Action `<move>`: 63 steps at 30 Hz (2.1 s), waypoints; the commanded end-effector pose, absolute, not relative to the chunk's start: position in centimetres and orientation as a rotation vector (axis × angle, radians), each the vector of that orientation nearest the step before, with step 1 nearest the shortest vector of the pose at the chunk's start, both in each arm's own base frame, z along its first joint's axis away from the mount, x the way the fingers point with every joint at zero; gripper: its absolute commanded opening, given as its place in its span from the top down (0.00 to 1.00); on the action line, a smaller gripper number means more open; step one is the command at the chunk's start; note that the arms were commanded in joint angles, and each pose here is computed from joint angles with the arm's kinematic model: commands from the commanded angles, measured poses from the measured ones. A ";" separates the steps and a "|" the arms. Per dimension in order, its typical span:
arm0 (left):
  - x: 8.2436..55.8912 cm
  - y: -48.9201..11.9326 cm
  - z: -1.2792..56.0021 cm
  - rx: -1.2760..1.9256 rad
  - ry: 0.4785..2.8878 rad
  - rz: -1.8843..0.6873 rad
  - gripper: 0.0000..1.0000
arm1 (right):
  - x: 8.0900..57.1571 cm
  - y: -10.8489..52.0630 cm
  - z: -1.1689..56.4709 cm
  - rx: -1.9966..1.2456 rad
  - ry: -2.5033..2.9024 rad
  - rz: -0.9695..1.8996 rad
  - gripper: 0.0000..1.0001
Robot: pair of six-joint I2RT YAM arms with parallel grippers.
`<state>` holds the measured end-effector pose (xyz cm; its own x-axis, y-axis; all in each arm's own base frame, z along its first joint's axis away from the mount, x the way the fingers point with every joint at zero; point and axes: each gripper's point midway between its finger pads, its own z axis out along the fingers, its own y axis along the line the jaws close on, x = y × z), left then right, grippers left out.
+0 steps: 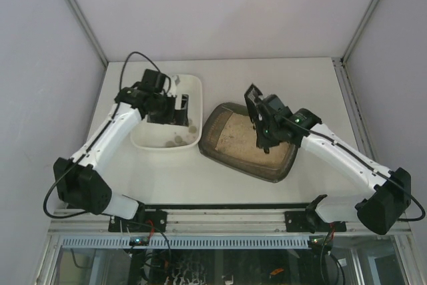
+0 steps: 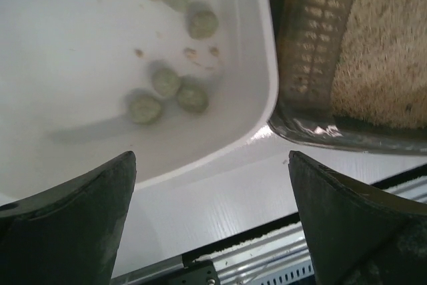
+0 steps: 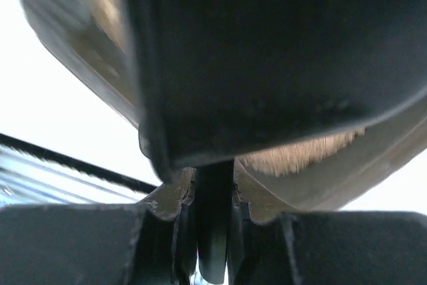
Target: Clean the litter box
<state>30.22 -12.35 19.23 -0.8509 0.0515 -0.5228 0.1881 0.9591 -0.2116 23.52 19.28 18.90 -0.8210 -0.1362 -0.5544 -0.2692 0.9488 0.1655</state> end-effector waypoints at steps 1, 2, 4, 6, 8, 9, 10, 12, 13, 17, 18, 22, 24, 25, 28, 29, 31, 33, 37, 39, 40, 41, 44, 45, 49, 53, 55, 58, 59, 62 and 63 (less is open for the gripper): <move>28.5 -17.7 19.8 0.362 2.568 -0.403 0.00 | 18.9 17.1 16.6 -0.273 2.703 0.307 1.00; 27.6 -19.4 19.7 0.447 2.554 -0.386 0.00 | 18.7 16.4 16.6 -0.255 2.703 0.271 1.00; 27.4 -21.3 20.0 0.511 2.510 -0.360 0.00 | 18.9 14.8 17.4 -0.188 2.658 0.200 1.00; 27.4 -23.3 20.8 0.572 2.457 -0.360 0.00 | 19.6 13.5 19.5 -0.077 2.542 0.191 1.00; 27.1 -25.6 21.8 0.685 2.386 -0.401 0.00 | 20.2 12.5 22.4 0.048 2.401 0.263 1.00; 26.7 -26.9 22.2 0.789 2.338 -0.444 0.00 | 20.4 12.0 23.8 0.111 2.340 0.301 1.00; 26.2 -28.0 22.4 0.896 2.289 -0.484 0.00 | 20.4 11.3 25.0 0.168 2.282 0.337 1.00; 23.8 -30.1 22.2 1.204 2.175 -0.643 0.00 | 20.1 10.0 26.9 0.261 2.189 0.389 1.00; 22.2 -30.7 21.9 1.399 2.095 -0.713 0.00 | 19.8 9.4 27.6 0.292 2.154 0.404 1.00; 19.9 -31.4 20.2 1.745 1.965 -0.779 0.00 | 18.2 7.2 28.6 0.382 2.083 0.404 1.00; 19.9 -31.7 19.7 1.810 1.916 -0.768 0.00 | 17.9 6.9 28.6 0.396 2.080 0.398 1.00; 18.9 -33.0 18.5 2.064 1.761 -0.729 0.00 | 17.0 5.9 28.2 0.451 2.080 0.386 1.00; 18.3 -33.9 17.7 2.161 1.718 -0.709 0.00 | 16.6 5.7 28.1 0.467 2.081 0.386 1.00; 18.2 -34.5 17.2 2.189 1.706 -0.694 0.00 | 16.4 5.5 28.1 0.476 2.078 0.383 1.00; 18.4 -36.2 15.4 2.239 1.704 -0.643 0.04 | 16.0 4.9 28.2 0.491 2.062 0.380 1.00; 18.6 -36.5 14.9 2.247 1.706 -0.628 0.05 | 15.8 4.8 28.2 0.496 2.059 0.377 1.00; 18.8 -37.2 14.1 2.252 1.712 -0.615 0.05 | 15.5 4.4 28.0 0.510 2.058 0.368 1.00; 18.5 -37.8 13.6 2.258 1.707 -0.648 0.05 | 15.2 4.0 27.8 0.520 2.058 0.354 1.00; 17.4 -38.1 12.2 2.319 1.663 -0.683 0.11 | 14.8 3.4 27.5 0.531 2.053 0.332 1.00; 17.6 -37.6 11.1 2.380 1.630 -0.612 0.18 | 14.7 3.2 27.4 0.533 2.052 0.325 1.00; 17.9 -37.4 10.5 2.409 1.619 -0.572 0.22 | 14.7 3.1 27.4 0.535 2.051 0.322 1.00; 18.1 -36.9 10.0 2.450 1.610 -0.530 0.29 | 14.7 3.1 27.3 0.537 2.053 0.318 1.00; 19.2 -35.5 8.8 2.556 1.565 -0.408 0.43 | 14.5 2.9 27.2 0.548 2.048 0.317 1.00; 19.3 -35.0 8.5 2.591 1.546 -0.377 0.45 | 14.5 2.9 27.1 0.553 2.045 0.319 1.00; 19.3 -33.0 7.4 2.744 1.449 -0.318 0.62 | 14.4 2.8 26.6 0.567 2.043 0.326 1.00; 19.1 -31.6 7.3 2.870 1.352 -0.277 0.78 | 14.1 2.6 26.4 0.580 2.040 0.324 1.00; 19.4 -31.0 7.3 2.929 1.286 -0.210 0.86 | 14.1 2.4 26.3 0.586 2.037 0.322 1.00; 19.8 -30.3 7.4 3.009 1.197 -0.133 0.97 | 14.0 2.3 26.0 0.603 2.038 0.318 1.00; 19.9 -30.1 7.5 3.036 1.163 -0.120 0.98 | 13.9 2.2 25.9 0.613 2.034 0.322 1.00; 19.7 -29.2 7.6 3.127 1.022 -0.120 1.00 | 13.7 2.0 25.5 0.640 2.022 0.327 1.00; 19.8 -29.0 7.5 3.146 0.974 -0.110 1.00 | 13.7 2.0 25.4 0.646 2.021 0.332 1.00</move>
<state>19.65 -31.65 7.95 0.6816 0.7252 -0.0971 0.7209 -0.6883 -0.0809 13.61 2.50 25.37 -0.4481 0.5255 -0.7233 0.2781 0.8508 0.4459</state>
